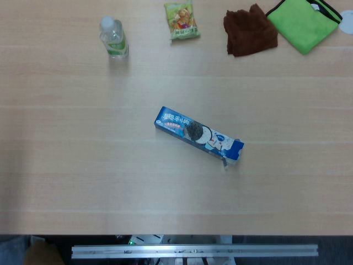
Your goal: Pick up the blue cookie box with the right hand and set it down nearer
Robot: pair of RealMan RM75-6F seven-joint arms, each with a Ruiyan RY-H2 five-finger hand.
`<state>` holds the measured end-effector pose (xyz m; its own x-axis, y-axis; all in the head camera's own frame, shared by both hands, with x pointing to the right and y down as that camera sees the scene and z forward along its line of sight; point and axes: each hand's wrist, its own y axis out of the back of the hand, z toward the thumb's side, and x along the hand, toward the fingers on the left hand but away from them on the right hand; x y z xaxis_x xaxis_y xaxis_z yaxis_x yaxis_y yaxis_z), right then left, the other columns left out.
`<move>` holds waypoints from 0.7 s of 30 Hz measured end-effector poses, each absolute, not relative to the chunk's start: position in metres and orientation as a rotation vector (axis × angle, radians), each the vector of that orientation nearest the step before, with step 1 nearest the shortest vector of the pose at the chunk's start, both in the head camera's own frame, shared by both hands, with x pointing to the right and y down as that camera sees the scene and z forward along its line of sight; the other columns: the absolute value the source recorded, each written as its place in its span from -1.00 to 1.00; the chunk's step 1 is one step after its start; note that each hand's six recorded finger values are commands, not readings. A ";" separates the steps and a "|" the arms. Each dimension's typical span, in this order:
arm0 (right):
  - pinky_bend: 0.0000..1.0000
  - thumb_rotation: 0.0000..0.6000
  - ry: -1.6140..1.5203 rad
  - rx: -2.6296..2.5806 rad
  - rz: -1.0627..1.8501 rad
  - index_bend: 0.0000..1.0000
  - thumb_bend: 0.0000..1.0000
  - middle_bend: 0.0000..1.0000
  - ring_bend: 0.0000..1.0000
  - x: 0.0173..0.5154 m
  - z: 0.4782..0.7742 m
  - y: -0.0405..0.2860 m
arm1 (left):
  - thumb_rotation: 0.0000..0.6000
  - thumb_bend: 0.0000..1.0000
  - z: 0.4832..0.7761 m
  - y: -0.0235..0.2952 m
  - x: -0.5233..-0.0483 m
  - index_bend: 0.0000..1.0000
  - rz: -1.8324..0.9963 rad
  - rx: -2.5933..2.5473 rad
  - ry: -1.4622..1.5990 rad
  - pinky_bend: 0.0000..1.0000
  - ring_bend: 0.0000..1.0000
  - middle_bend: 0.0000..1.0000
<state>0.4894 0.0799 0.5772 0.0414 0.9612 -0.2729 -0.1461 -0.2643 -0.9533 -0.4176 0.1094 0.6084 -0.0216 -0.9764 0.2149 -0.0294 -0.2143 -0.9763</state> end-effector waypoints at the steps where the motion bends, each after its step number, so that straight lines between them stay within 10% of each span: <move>1: -0.33 1.00 -0.916 -1.333 1.420 -0.45 -0.64 -0.35 -0.45 0.489 0.578 0.080 | 1.00 -0.48 0.609 0.109 -0.418 -0.42 -1.374 -1.378 1.136 -0.49 -0.63 -0.52; 21: -0.33 1.00 -0.583 -1.654 1.218 -0.45 -0.64 -0.35 -0.45 0.401 0.602 0.065 | 1.00 -0.48 0.602 0.115 -0.421 -0.42 -1.364 -1.370 1.150 -0.49 -0.63 -0.51</move>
<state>0.4010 0.0645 0.6015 0.3866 0.8064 -0.4475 -0.1574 -0.4204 -0.8936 -0.4215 0.1149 0.6016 -0.0241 -0.9788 0.2036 -0.0348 -0.2027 -0.9786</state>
